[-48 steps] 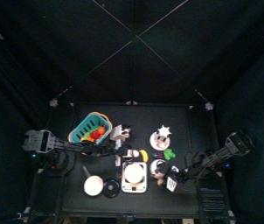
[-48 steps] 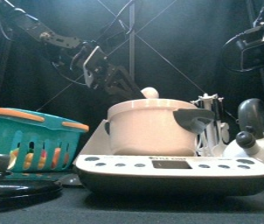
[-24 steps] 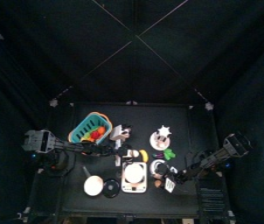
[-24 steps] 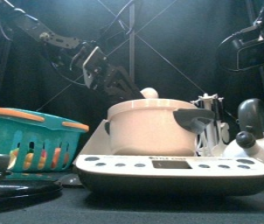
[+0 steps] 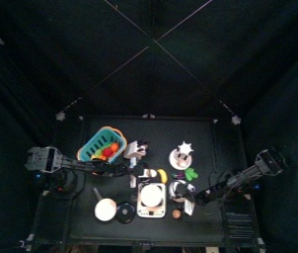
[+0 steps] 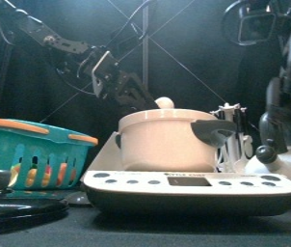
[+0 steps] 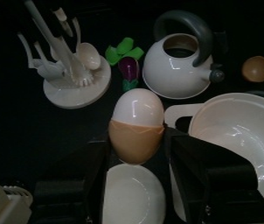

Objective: Peel other half of shell

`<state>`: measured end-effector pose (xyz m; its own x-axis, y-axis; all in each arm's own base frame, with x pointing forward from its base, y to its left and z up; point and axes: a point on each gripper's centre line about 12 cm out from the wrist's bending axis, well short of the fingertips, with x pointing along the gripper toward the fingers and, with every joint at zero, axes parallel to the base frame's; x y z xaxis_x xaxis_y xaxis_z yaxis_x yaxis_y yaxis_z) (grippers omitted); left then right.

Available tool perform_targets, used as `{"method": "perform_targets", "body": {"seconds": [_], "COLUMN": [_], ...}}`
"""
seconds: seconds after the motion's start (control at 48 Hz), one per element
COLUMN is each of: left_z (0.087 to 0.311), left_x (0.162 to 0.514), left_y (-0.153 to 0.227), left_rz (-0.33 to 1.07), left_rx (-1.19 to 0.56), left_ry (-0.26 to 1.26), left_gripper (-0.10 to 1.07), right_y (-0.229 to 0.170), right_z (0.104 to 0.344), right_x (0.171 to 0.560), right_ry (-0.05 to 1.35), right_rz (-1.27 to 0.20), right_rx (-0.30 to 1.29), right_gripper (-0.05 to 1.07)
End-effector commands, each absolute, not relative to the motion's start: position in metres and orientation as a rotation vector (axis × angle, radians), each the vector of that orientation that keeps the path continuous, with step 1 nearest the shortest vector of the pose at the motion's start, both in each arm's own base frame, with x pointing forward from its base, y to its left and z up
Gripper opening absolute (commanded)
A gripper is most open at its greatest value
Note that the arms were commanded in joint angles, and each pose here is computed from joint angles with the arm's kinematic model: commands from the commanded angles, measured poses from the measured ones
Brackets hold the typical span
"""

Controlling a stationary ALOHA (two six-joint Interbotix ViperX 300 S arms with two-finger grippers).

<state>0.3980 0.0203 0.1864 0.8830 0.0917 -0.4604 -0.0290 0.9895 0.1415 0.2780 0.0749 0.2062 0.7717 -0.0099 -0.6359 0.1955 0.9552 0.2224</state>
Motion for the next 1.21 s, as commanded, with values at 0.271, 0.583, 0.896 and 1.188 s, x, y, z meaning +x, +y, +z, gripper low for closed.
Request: {"method": "perform_targets", "body": {"seconds": [0.271,0.583,0.896,1.188], "left_z": [0.204,0.205,0.207,0.207], "left_x": [0.402,0.403,0.404,0.405], "left_y": [0.022,0.021,0.022,0.022], "left_rz": [0.097,0.1,0.104,0.104], "left_rx": [0.093,0.088,0.09,0.09], "left_ry": [0.414,0.404,0.392,0.392], "left_gripper": [0.73,0.73,0.73,0.73], "right_y": [0.013,0.009,0.008,0.01], "right_z": [0.231,0.229,0.231,0.231], "right_x": [0.298,0.321,0.337,0.343], "right_ry": [0.551,0.54,0.53,0.531], "right_rz": [-0.259,-0.277,-0.29,-0.288], "right_rx": [0.112,-0.094,-0.166,-0.176], "right_gripper": [0.89,0.89,0.89,0.89]}}
